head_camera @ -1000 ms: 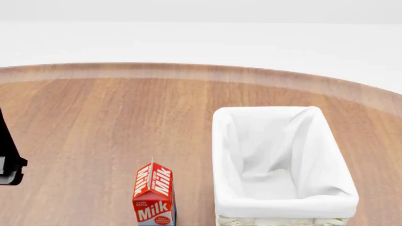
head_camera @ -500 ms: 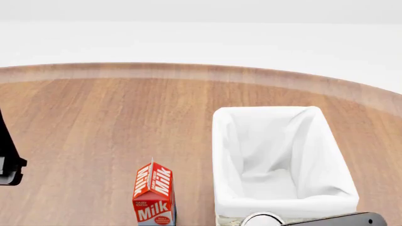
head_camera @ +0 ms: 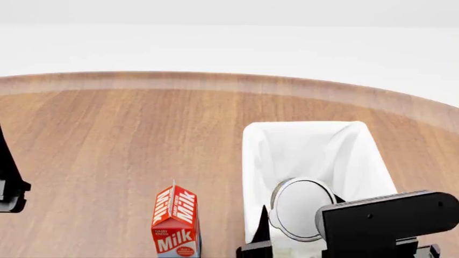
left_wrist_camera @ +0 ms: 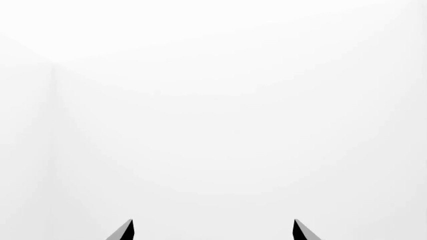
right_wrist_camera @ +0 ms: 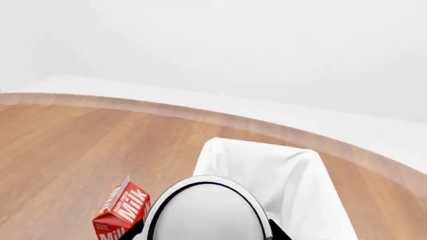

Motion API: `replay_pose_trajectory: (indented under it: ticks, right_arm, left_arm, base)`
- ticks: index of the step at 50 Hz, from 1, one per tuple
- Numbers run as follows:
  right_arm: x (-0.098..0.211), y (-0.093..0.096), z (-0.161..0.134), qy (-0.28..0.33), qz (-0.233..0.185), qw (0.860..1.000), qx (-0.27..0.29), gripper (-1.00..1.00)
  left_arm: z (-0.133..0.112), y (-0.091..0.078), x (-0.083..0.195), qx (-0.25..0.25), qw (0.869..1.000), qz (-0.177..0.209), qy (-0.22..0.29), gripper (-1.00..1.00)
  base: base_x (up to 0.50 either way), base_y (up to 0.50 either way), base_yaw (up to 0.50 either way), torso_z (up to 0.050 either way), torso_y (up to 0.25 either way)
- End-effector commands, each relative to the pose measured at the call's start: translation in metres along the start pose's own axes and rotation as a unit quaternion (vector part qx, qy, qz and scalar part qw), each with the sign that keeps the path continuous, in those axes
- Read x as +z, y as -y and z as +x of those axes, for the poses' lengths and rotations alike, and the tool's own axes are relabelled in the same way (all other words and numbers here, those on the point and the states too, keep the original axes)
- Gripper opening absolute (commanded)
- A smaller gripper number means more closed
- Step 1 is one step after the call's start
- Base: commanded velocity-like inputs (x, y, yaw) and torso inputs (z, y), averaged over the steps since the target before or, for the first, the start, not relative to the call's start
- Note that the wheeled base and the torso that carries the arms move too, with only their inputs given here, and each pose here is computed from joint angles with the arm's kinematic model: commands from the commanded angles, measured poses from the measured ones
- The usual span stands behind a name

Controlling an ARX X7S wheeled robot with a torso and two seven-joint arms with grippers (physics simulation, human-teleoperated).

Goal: Pick up the alphabet soup and the tomato sauce, and put them in the basket.

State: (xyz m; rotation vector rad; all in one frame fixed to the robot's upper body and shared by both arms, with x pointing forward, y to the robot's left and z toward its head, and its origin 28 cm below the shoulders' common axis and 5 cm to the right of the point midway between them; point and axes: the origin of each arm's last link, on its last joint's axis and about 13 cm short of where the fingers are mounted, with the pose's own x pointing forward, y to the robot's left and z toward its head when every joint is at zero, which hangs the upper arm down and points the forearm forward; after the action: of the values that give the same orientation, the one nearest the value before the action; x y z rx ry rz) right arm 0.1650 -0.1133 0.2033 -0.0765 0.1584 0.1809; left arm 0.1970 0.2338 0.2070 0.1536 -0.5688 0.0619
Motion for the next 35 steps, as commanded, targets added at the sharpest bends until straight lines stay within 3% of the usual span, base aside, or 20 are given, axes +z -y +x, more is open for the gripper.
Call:
replay_pose_trajectory:
  ticks: [1, 6, 14, 17, 24, 27, 35]
  right_arm:
    - [0.022, 0.006, 0.022, 0.060, -0.021, 0.998, -0.015, -1.00]
    - [0.029, 0.009, 0.042, 0.040, -0.005, 0.999, 0.002, -1.00]
    - [0.035, 0.015, 0.071, 0.048, -0.010, 0.999, -0.016, -1.00]
    - [0.037, 0.017, 0.081, 0.030, 0.027, 0.999, -0.006, -1.00]
    - [0.041, 0.027, 0.103, 0.018, 0.043, 0.999, -0.020, -1.00]
    - [0.045, 0.030, 0.110, 0.009, 0.075, 0.997, -0.013, -1.00]
    - [0.059, 0.038, 0.138, 0.009, 0.075, 0.997, -0.028, -1.00]
  left_arm:
    - [0.001, 0.000, 0.001, -0.001, 1.000, -0.001, 0.001, 1.00]
    - [0.000, 0.000, 0.000, -0.001, 1.000, 0.000, 0.000, 1.00]
    - [0.002, -0.001, 0.001, 0.000, 1.000, 0.002, 0.001, 1.00]
    - [0.002, -0.001, 0.002, 0.000, 1.000, 0.000, 0.001, 1.00]
    - [0.002, 0.000, 0.001, -0.001, 1.000, 0.001, 0.001, 1.00]
    - [0.002, -0.001, 0.002, 0.001, 1.000, 0.000, 0.002, 1.00]
    - [0.001, -0.001, 0.000, 0.001, 1.000, 0.000, 0.000, 1.00]
  base:
    - [0.00, 0.00, 0.00, 0.000, 0.000]
    - [0.00, 0.00, 0.00, 0.000, 0.002]
    - [0.00, 0.00, 0.00, 0.000, 0.000]
    - [0.00, 0.00, 0.00, 0.000, 0.000]
    - [0.00, 0.00, 0.00, 0.000, 0.001]
    - [0.00, 0.00, 0.00, 0.000, 0.000]
    - [0.00, 0.00, 0.00, 0.002, 0.000]
